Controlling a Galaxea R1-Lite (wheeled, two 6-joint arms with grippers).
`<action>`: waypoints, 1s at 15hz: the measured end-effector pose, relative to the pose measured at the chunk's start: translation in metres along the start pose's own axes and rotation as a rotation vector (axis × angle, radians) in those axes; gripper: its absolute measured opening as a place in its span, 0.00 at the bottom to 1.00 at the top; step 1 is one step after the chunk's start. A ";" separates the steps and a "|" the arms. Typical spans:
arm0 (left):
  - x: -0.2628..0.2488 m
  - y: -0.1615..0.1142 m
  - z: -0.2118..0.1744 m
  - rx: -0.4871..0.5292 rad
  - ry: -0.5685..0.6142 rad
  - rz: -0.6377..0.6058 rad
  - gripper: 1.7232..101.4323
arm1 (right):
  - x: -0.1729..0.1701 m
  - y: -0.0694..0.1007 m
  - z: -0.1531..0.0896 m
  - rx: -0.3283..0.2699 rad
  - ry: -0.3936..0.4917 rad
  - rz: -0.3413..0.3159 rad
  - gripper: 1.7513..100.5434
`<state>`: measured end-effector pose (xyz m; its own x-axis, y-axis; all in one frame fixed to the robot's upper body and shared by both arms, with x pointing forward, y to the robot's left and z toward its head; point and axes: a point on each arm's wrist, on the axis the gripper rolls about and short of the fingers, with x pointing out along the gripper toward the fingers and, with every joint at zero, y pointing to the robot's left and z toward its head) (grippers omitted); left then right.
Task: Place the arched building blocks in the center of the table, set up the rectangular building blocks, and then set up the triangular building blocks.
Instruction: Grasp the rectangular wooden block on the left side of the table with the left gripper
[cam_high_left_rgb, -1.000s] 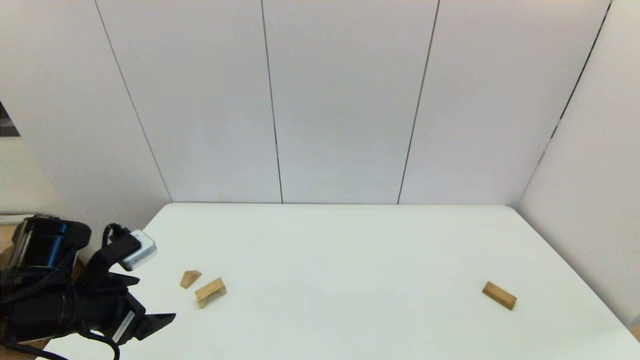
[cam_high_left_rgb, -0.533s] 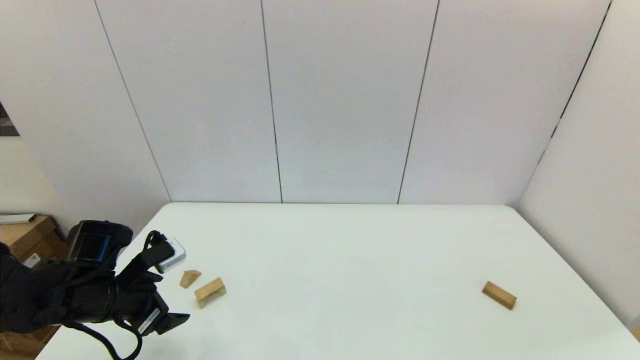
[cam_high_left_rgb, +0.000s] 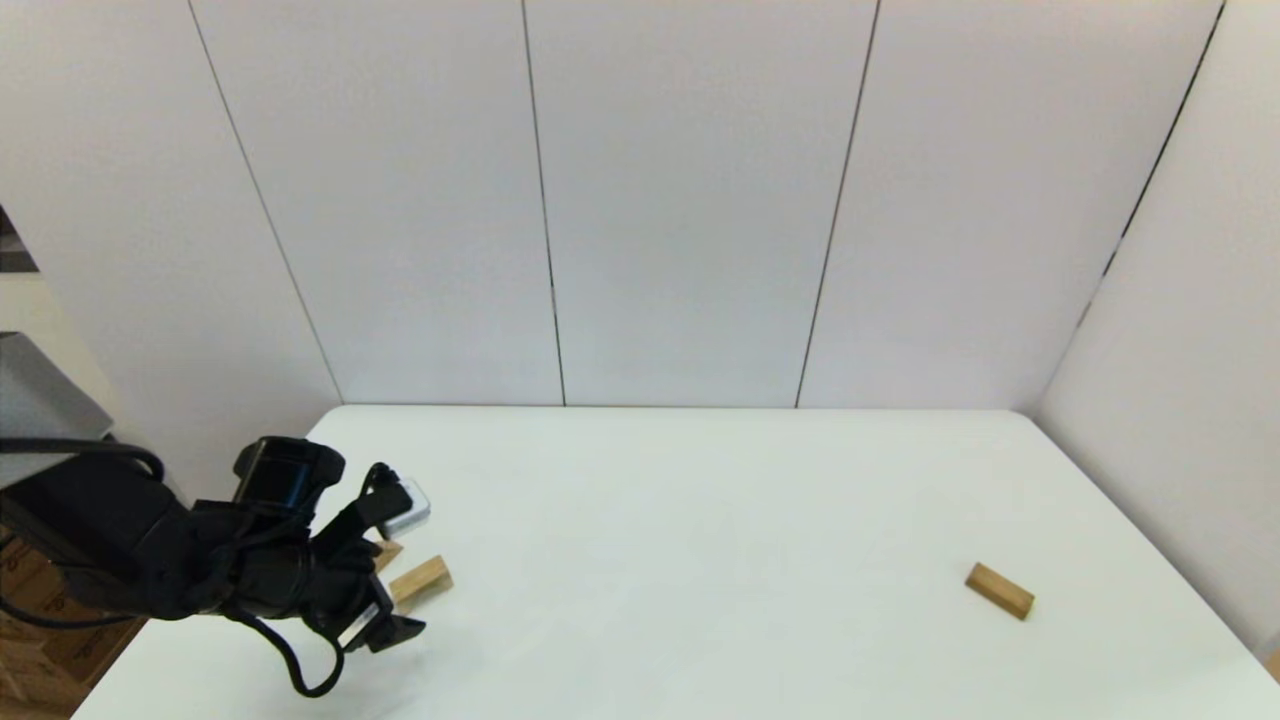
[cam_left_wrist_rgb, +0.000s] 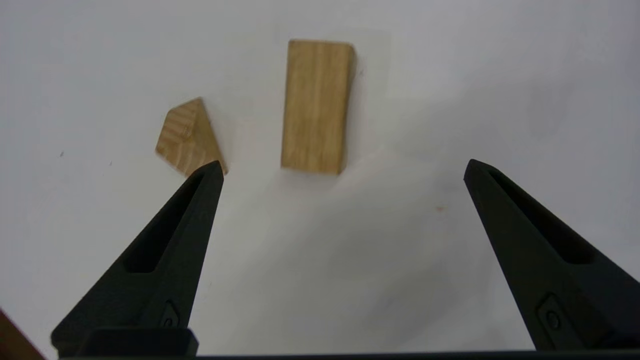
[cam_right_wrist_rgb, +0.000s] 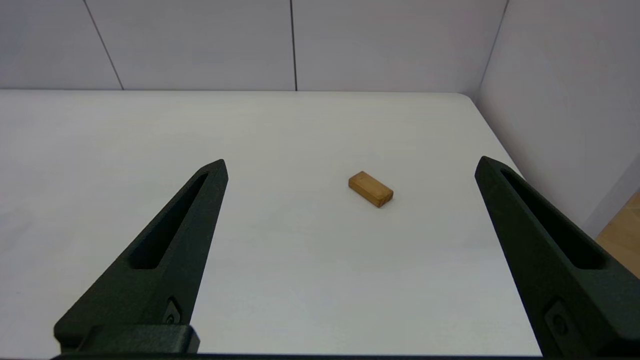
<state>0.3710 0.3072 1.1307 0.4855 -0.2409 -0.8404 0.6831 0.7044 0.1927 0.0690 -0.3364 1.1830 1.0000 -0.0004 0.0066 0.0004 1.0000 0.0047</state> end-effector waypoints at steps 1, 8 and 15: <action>0.005 -0.002 0.003 0.010 0.001 -0.011 0.96 | 0.000 0.000 0.000 0.000 0.000 0.000 0.97; 0.038 0.007 0.012 0.016 0.019 -0.033 0.96 | 0.000 0.000 0.000 0.000 0.000 0.000 0.97; 0.050 0.015 0.005 -0.012 0.057 -0.046 0.96 | 0.000 0.000 0.000 0.000 0.000 0.000 0.97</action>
<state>0.4077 0.3022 1.0944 0.4212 -0.2351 -0.8760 0.6976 0.7012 0.1471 0.0690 -0.3364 1.1830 1.0000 -0.0009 0.0066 0.0008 1.0000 0.0047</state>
